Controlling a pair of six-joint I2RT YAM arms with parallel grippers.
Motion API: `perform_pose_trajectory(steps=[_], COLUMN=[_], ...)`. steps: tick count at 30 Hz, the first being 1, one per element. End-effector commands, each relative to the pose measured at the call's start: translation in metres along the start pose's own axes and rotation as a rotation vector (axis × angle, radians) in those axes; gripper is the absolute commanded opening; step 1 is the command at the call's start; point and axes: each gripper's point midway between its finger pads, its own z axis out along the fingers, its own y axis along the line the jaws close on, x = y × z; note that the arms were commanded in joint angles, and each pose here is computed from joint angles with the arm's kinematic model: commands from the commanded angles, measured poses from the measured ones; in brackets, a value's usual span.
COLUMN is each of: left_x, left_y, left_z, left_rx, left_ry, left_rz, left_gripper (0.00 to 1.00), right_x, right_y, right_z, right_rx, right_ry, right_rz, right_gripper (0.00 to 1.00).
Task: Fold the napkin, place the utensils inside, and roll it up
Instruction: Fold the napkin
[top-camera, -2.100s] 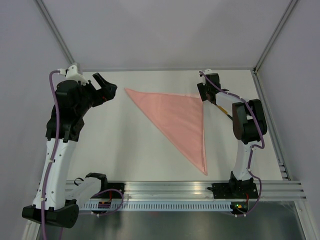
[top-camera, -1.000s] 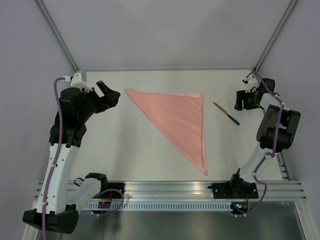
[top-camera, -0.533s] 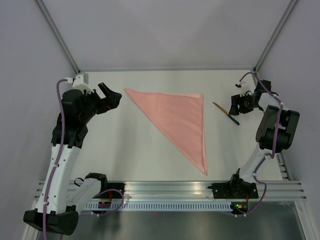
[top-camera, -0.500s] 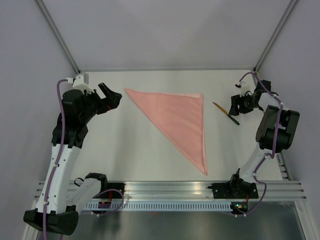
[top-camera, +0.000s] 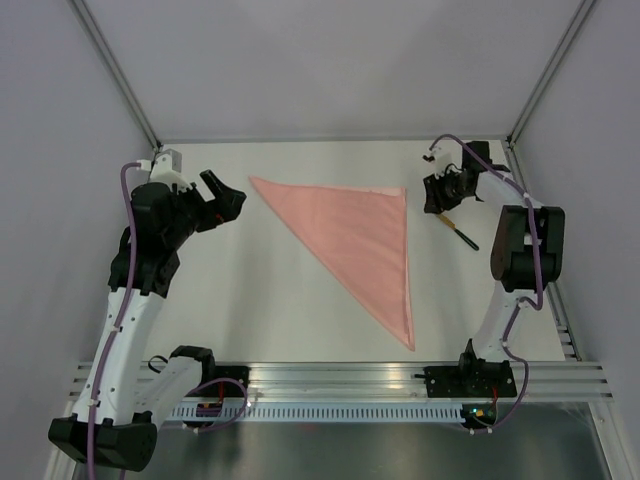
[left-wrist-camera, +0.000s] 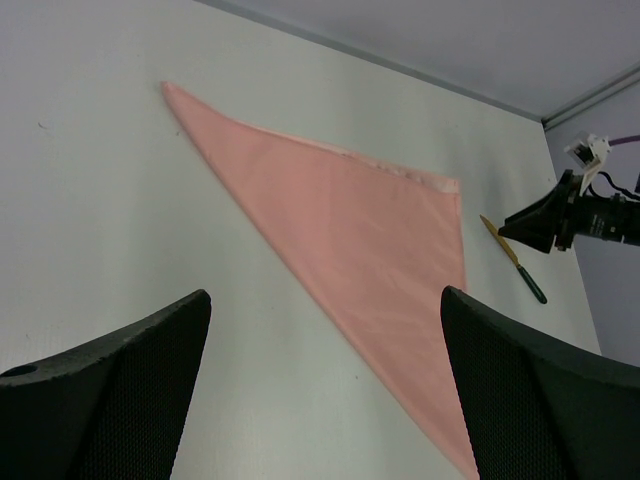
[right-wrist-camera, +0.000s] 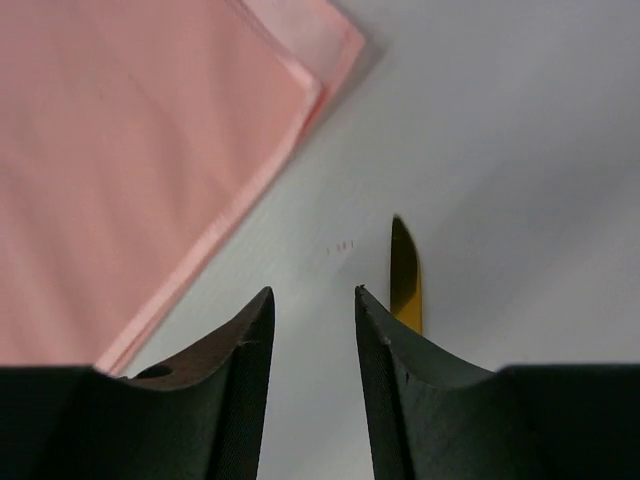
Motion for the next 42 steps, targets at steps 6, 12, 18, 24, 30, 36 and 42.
perform_pose_trajectory(steps=[6,12,18,24,30,36,42], left_x=[-0.011,-0.011,-0.010,-0.010,-0.010,-0.010,-0.010], left_y=[-0.006,-0.004,-0.002,-0.002,-0.001,-0.001,-0.001], left_z=[-0.002,0.001,0.004,0.006,0.007,0.007,0.007], left_rx=[0.015,0.002,-0.007,-0.006,-0.008,-0.007,-0.008], left_ry=[-0.047,-0.044,-0.037,-0.035,-0.034,-0.033,-0.032], left_rz=[-0.052,-0.058,-0.060,-0.057,-0.051,-0.051,-0.050], left_gripper=[1.00,0.99,1.00,1.00,1.00,1.00,1.00], right_x=[-0.069,-0.079,-0.082,-0.083,-0.087,-0.097,-0.104], right_y=[-0.020,0.000,0.005,0.004,0.009,0.009,0.012], right_z=[0.051,0.081,0.087,0.089,0.082,0.078,0.070], right_rx=[0.052,0.032,0.036,0.050,0.040,0.053,0.064], right_ry=[-0.072,-0.054,-0.056,-0.056,-0.070,-0.110,-0.152], right_rz=[0.012,-0.033,-0.043,-0.035,-0.033,-0.014,0.010], right_gripper=[0.43,0.40,0.40,0.40,0.40,0.38,0.36])
